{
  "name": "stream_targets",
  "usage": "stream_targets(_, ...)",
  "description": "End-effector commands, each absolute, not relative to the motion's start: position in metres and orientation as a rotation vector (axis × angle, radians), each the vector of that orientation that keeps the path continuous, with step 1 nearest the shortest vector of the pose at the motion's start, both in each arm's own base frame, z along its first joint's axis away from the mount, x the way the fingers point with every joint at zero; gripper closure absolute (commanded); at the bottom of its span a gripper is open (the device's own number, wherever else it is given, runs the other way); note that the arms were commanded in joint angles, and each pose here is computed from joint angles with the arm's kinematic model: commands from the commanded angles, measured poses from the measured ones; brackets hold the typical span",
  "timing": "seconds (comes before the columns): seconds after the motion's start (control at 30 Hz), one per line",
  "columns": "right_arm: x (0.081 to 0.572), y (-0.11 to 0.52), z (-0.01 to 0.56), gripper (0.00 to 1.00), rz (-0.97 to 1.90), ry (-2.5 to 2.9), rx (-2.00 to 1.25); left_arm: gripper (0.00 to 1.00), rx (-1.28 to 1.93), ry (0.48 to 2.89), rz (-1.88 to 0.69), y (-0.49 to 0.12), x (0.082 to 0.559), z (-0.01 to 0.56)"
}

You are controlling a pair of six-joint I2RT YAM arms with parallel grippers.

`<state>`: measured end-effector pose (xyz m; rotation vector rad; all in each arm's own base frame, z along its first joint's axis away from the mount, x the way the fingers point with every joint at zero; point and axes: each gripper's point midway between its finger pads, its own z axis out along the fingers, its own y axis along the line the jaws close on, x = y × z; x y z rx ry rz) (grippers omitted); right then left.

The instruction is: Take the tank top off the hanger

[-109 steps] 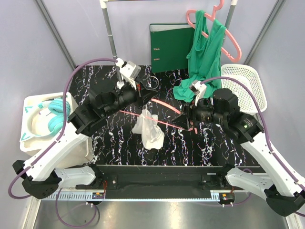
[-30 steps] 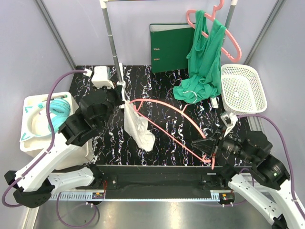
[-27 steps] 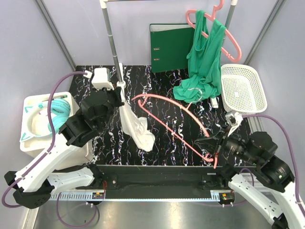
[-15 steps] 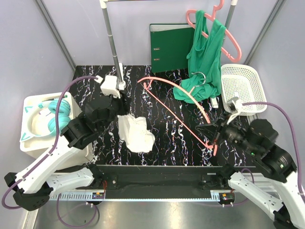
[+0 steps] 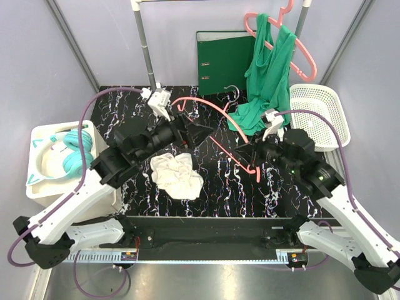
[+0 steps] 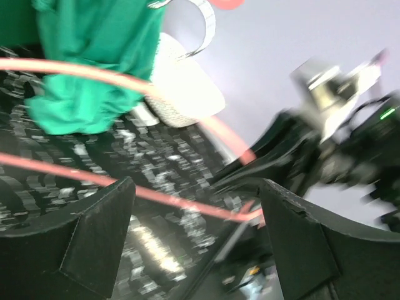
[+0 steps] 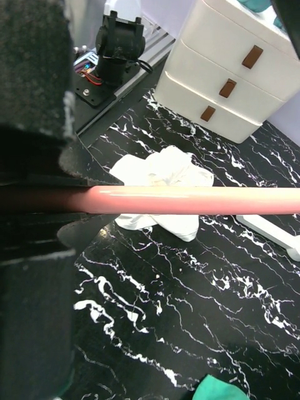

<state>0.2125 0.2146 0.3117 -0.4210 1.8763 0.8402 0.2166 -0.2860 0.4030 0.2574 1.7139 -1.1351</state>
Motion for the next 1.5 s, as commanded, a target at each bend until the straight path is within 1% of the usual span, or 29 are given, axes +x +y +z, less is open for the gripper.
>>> stream_targets(0.0, 0.222, 0.23, 0.352, 1.0, 0.931, 1.689, -0.411, 0.16, 0.161, 1.62, -1.401, -0.315, 0.216, 0.443)
stream_targets(0.3, 0.223, 0.239, 0.35, 1.0, 0.989, 1.683, -0.399, 0.21, 0.131, 1.693, -1.401, -0.339, 0.239, 0.42)
stream_targets(0.4, 0.222, 0.245, 0.343, 1.0, 1.015, 1.702, -0.422, 0.24, 0.124, 1.657, -1.424, -0.347, 0.245, 0.428)
stream_targets(0.53, 0.217, 0.246, 0.338, 1.0, 1.043, 1.703, -0.433, 0.3, 0.125, 1.684, -1.432, -0.361, 0.256, 0.421)
stream_targets(0.63, 0.212, 0.247, 0.335, 1.0, 1.061, 1.705, -0.452, 0.39, 0.116, 1.695, -1.442, -0.37, 0.263, 0.415)
stream_targets(0.67, 0.211, 0.248, 0.333, 1.0, 1.065, 1.71, -0.455, 0.46, 0.12, 1.686, -1.449, -0.371, 0.264, 0.416)
stream_targets(0.73, 0.206, 0.248, 0.332, 1.0, 1.079, 1.704, -0.474, 0.5, 0.117, 1.698, -1.447, -0.375, 0.268, 0.411)
stream_targets(0.77, 0.205, 0.247, 0.331, 1.0, 1.081, 1.706, -0.474, 0.59, 0.111, 1.703, -1.448, -0.376, 0.269, 0.41)
stream_targets(0.83, 0.202, 0.246, 0.331, 1.0, 1.085, 1.702, -0.475, 0.71, 0.121, 1.708, -1.459, -0.38, 0.27, 0.407)
stream_targets(0.87, 0.2, 0.245, 0.329, 1.0, 1.088, 1.703, -0.479, 0.75, 0.121, 1.702, -1.47, -0.382, 0.27, 0.408)
stream_targets(0.9, 0.198, 0.245, 0.33, 1.0, 1.094, 1.7, -0.482, 0.83, 0.121, 1.697, -1.478, -0.382, 0.271, 0.408)
stream_targets(0.97, 0.194, 0.245, 0.327, 0.99, 1.104, 1.704, -0.493, 0.91, 0.124, 1.68, -1.501, -0.384, 0.27, 0.412)
stream_targets(1.0, 0.192, 0.244, 0.326, 0.93, 1.106, 1.711, -0.494, 1.0, 0.128, 1.673, -1.51, -0.384, 0.268, 0.414)
stream_targets(1.1, 0.188, 0.239, 0.321, 0.67, 1.099, 1.729, -0.487, 1.0, 0.094, 1.644, -1.541, -0.381, 0.267, 0.42)
stream_targets(1.13, 0.188, 0.237, 0.319, 0.52, 1.089, 1.734, -0.471, 1.0, 0.073, 1.639, -1.555, -0.38, 0.266, 0.422)
stream_targets(1.17, 0.186, 0.235, 0.319, 0.47, 1.089, 1.729, -0.471, 1.0, 0.05, 1.633, -1.551, -0.378, 0.268, 0.424)
stream_targets(1.23, 0.179, 0.231, 0.315, 0.38, 1.094, 1.731, -0.474, 1.0, 0.023, 1.625, -1.562, -0.373, 0.266, 0.429)
stream_targets(1.43, 0.167, 0.221, 0.3, 0.29, 1.091, 1.726, -0.465, 1.0, -0.122, 1.615, -1.575, -0.356, 0.269, 0.436)
stream_targets(1.47, 0.167, 0.219, 0.298, 0.28, 1.083, 1.725, -0.464, 1.0, -0.138, 1.617, -1.585, -0.354, 0.266, 0.436)
